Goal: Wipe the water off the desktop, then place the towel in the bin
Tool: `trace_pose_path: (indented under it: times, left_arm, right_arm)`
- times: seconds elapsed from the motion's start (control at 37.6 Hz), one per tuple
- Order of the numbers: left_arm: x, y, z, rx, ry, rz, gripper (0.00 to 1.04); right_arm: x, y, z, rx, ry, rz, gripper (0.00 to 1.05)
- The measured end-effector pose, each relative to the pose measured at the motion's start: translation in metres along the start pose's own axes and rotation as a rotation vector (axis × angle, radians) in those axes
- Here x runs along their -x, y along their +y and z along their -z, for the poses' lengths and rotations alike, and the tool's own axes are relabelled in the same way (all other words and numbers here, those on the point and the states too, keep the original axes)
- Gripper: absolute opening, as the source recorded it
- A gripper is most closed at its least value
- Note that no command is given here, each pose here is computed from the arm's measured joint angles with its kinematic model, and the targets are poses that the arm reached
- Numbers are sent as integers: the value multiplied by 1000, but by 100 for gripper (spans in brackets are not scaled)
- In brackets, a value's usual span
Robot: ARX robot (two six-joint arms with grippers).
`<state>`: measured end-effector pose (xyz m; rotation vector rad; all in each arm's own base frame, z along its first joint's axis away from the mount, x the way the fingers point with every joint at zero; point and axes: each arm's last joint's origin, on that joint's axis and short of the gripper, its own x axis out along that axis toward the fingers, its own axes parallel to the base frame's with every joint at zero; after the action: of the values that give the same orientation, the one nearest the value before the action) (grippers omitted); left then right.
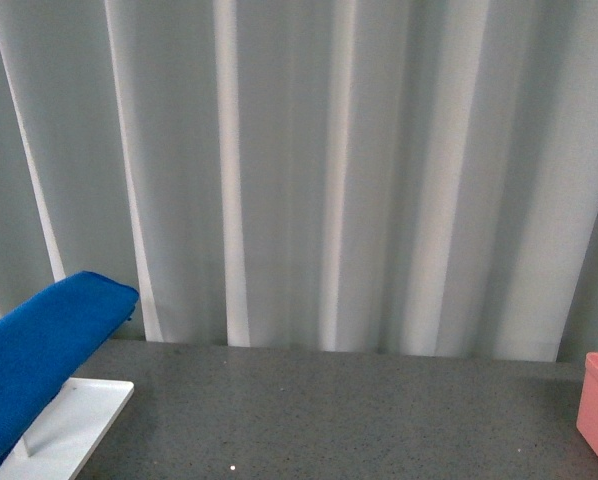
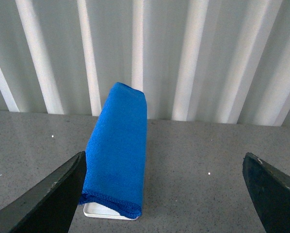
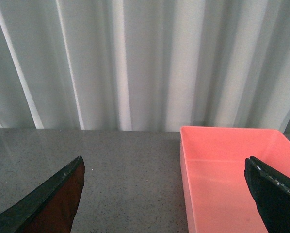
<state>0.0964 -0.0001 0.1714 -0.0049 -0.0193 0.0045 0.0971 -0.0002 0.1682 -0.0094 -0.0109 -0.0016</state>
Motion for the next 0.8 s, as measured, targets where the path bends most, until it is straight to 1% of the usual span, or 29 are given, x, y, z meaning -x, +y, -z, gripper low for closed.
trace_pose_path:
  times: [0.03, 0.05, 0.08, 0.11, 0.13, 0.16, 0.21, 0.24, 0.27, 0.32, 0.37, 0.45, 0.56, 0.69, 0.74, 0.8]
  left_arm:
    - [-1, -1, 1, 53, 76, -56, 98]
    - [-1, -1, 4, 109, 185, -128, 98]
    - [-3, -2, 6, 143, 267, -175, 98]
    - [-7, -2, 9, 213, 330, -228, 98]
    - [-12, -2, 11, 250, 360, -218, 98]
    - [-17, -2, 9, 270, 370, -213, 98]
    - [-34, 1, -3, 294, 351, -196, 98]
    - [-45, 2, -14, 290, 320, -165, 98]
    - [-60, 1, -27, 270, 295, -124, 98]
    - [-81, 2, -43, 217, 259, -94, 98]
    - [-100, 2, -51, 171, 264, -58, 98]
    - [-134, 2, -59, 116, 317, -4, 98]
    - [-175, 5, -60, 79, 395, -15, 98]
    - [-213, 5, -65, 70, 461, -9, 98]
    - [-227, 3, -71, 53, 502, 40, 98]
    - [-237, 0, -75, 38, 527, 57, 98]
  right_arm:
    - [0, 0, 0, 0, 0, 0, 98]
    - [0, 0, 0, 0, 0, 0, 98]
    - [0, 0, 0, 0, 0, 0, 98]
    - [0, 0, 0, 0, 0, 1, 98]
    - [0, 0, 0, 0, 0, 0, 98]
    - [0, 0, 0, 0, 0, -1, 98]
    - [0, 0, 0, 0, 0, 0, 98]
    - [0, 0, 0, 0, 0, 0, 98]
    - [0, 0, 0, 0, 0, -1, 98]
    - [0, 0, 0, 0, 0, 0, 98]
    - [0, 0, 0, 0, 0, 0, 98]
    - [0, 0, 0, 0, 0, 0, 98]
    - [0, 0, 0, 0, 0, 0, 98]
    - [0, 0, 0, 0, 0, 0, 98]
    - [0, 0, 0, 0, 0, 0, 98]
    - [0, 0, 0, 0, 0, 0, 98]
